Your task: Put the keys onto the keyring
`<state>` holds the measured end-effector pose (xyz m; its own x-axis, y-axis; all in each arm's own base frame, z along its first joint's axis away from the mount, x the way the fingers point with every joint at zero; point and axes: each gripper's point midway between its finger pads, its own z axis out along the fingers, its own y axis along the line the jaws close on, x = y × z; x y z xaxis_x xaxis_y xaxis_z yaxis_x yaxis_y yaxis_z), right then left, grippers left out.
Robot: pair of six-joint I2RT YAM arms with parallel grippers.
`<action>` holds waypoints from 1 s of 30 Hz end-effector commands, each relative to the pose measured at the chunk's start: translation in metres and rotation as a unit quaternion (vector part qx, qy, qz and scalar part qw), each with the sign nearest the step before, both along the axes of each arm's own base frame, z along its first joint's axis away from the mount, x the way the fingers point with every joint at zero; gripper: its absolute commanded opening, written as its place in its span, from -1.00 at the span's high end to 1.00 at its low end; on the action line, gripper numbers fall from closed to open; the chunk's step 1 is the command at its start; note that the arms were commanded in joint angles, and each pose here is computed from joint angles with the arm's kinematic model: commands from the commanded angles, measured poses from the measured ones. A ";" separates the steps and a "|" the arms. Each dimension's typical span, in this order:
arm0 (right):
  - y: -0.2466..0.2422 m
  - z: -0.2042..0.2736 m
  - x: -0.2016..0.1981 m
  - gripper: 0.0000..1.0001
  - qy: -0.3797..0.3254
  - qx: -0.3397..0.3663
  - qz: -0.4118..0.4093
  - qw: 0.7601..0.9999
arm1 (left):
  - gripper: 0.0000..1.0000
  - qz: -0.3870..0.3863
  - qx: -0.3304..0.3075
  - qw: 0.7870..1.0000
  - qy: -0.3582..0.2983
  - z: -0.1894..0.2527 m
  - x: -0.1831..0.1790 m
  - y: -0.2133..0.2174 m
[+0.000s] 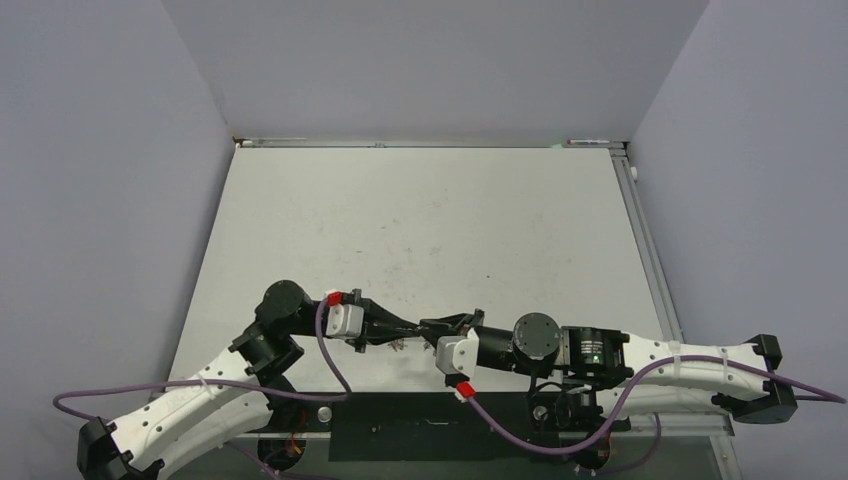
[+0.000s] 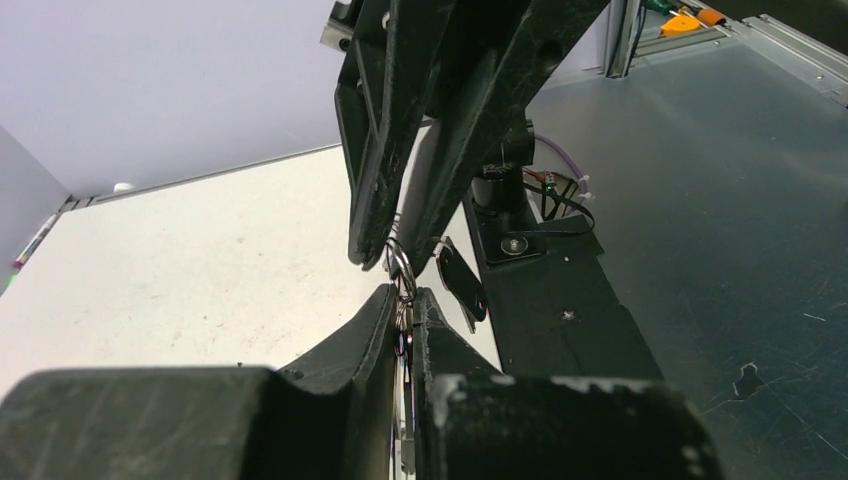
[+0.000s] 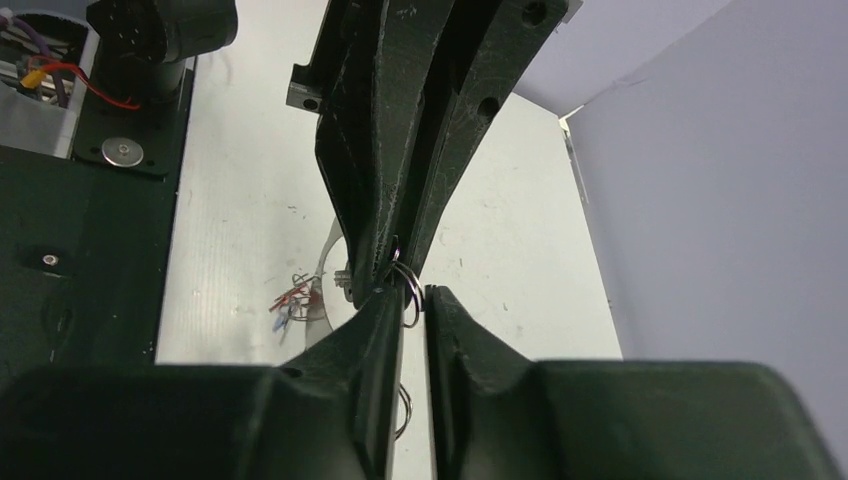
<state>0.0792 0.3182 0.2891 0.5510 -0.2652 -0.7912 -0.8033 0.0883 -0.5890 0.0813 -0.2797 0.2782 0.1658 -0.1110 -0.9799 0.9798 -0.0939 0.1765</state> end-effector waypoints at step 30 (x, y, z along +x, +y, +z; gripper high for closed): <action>-0.006 0.000 0.001 0.12 0.043 -0.157 0.018 0.987 | 1.00 0.018 0.057 0.998 0.010 -0.011 0.010 -0.011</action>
